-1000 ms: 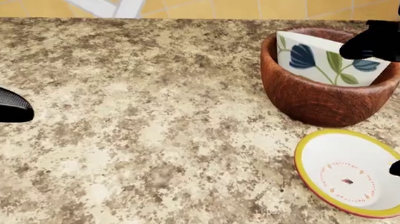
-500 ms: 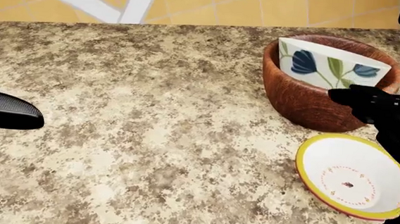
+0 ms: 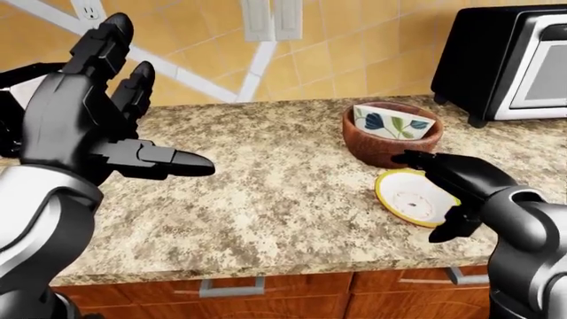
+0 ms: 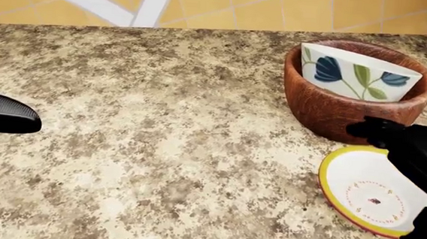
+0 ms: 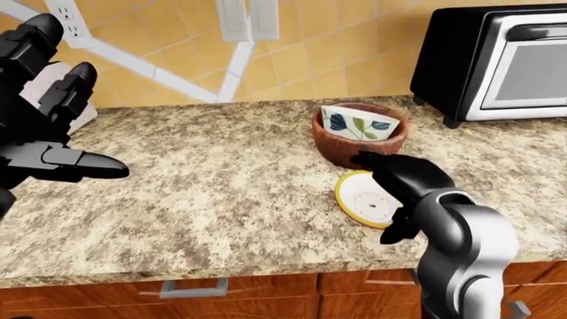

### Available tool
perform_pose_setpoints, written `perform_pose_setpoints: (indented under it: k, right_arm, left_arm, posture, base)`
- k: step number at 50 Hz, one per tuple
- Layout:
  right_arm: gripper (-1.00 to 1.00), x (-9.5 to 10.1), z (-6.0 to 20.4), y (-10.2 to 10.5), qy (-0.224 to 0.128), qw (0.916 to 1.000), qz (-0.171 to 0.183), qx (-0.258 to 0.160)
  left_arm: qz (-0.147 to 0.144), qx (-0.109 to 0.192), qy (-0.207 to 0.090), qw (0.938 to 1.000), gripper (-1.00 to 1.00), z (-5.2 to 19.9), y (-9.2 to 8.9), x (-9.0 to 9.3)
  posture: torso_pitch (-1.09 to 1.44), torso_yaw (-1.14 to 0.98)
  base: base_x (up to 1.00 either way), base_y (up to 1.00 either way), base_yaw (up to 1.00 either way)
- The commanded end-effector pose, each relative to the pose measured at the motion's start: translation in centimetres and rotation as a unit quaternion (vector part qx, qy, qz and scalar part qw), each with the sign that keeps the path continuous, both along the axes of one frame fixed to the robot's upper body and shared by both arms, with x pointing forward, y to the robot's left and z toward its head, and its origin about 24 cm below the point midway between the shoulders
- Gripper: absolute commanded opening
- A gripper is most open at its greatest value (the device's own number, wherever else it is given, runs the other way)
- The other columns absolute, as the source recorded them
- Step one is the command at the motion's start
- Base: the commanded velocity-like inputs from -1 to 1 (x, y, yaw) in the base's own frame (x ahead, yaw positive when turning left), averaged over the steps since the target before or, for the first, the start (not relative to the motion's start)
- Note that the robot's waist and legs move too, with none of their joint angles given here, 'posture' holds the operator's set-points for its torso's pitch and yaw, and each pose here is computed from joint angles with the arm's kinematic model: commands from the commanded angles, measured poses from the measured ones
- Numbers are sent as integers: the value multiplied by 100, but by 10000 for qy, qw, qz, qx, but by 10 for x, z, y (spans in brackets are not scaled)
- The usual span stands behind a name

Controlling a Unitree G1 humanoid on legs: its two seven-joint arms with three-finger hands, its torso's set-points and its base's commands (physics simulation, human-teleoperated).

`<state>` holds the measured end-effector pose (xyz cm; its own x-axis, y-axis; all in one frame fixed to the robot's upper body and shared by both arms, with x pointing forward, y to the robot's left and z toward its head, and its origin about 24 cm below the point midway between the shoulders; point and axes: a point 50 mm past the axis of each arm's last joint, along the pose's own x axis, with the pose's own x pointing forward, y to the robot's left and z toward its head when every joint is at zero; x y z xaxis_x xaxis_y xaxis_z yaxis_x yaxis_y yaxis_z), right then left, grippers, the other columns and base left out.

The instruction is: Stack the bowls from largest to smallest.

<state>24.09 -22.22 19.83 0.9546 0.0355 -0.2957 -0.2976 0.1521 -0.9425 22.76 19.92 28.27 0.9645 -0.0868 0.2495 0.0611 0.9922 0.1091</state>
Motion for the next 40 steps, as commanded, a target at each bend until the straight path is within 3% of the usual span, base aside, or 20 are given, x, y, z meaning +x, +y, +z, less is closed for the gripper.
perform_pose_setpoints:
  k: [1, 9, 31, 34, 40]
  right_arm:
    - [55, -1, 12, 1, -329, 9994, 8, -121]
    - [52, 5, 13, -2, -58, 9998, -75, -180]
    - [47, 22, -17, -2, 461, 9986, -148, -192]
    - [29, 24, -20, -2, 588, 9980, -154, -192]
    - [14, 25, -16, -2, 752, 9969, -168, -173]
  left_arm:
    - [59, -15, -333, 9994, 100, 10, 2, -3]
    - [65, -16, -327, 9994, 100, 9, 2, -2]
    - [74, -19, -312, 9995, 100, 7, 3, -2]
    - [76, -24, -310, 9995, 100, 7, 3, -2]
    - [71, -24, -300, 9995, 100, 5, 3, 0]
  posture:
    - [-26, 0]
    - [-26, 0]
    - [-26, 0]
    - [-26, 0]
    - [-26, 0]
  base:
    - [0, 0, 0]
    - [0, 0, 0]
    - [0, 0, 0]
    - [0, 0, 0]
    - [0, 0, 0]
